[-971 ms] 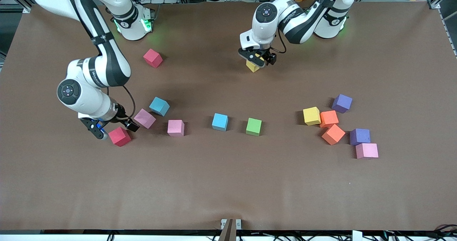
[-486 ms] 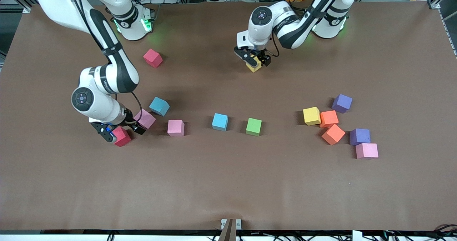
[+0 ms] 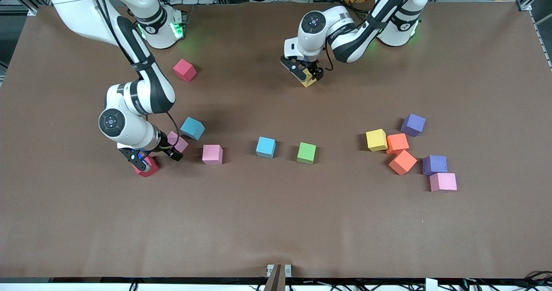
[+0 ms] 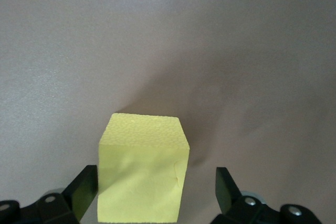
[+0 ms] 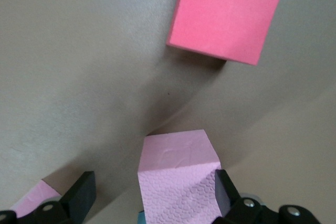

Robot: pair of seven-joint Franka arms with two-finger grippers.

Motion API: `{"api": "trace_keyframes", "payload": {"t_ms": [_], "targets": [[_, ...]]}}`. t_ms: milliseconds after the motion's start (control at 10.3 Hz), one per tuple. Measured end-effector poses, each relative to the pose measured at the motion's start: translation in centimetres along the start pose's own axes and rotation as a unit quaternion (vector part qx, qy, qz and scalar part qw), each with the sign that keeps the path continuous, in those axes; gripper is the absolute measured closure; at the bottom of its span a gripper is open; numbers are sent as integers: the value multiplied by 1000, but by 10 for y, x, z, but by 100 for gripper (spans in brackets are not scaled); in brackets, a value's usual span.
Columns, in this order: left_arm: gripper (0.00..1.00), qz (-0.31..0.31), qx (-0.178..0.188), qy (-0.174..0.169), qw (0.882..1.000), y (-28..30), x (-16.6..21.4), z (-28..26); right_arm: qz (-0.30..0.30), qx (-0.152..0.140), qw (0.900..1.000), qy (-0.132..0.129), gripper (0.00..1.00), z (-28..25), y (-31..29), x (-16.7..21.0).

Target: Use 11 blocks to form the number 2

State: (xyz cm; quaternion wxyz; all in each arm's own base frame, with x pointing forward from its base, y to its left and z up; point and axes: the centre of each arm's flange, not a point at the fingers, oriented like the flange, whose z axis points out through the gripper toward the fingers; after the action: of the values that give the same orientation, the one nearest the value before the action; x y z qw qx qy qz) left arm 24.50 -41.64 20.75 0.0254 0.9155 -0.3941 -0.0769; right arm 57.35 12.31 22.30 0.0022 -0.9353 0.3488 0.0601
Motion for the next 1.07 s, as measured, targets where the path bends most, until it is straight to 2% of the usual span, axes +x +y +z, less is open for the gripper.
{"api": "trace_keyframes", "payload": {"t_ms": [194,291,486,874,1068], "targets": [[32,30,17,-1,999,-3,0,9,-2,-2,1000,-1,0,3,1,-3],[37,45,24,1,999,-4,2,12,-2,-2,1000,-1,0,3,1,-3],[45,59,32,3,998,-3,6,11,-2,-1,1000,0,0,1,1,-3],[45,123,50,46,990,17,38,-5,-7,-3,1000,2,0,-5,1,-3],[45,176,58,53,981,35,49,-7,-10,-7,1000,2,0,-9,3,-5]]}}
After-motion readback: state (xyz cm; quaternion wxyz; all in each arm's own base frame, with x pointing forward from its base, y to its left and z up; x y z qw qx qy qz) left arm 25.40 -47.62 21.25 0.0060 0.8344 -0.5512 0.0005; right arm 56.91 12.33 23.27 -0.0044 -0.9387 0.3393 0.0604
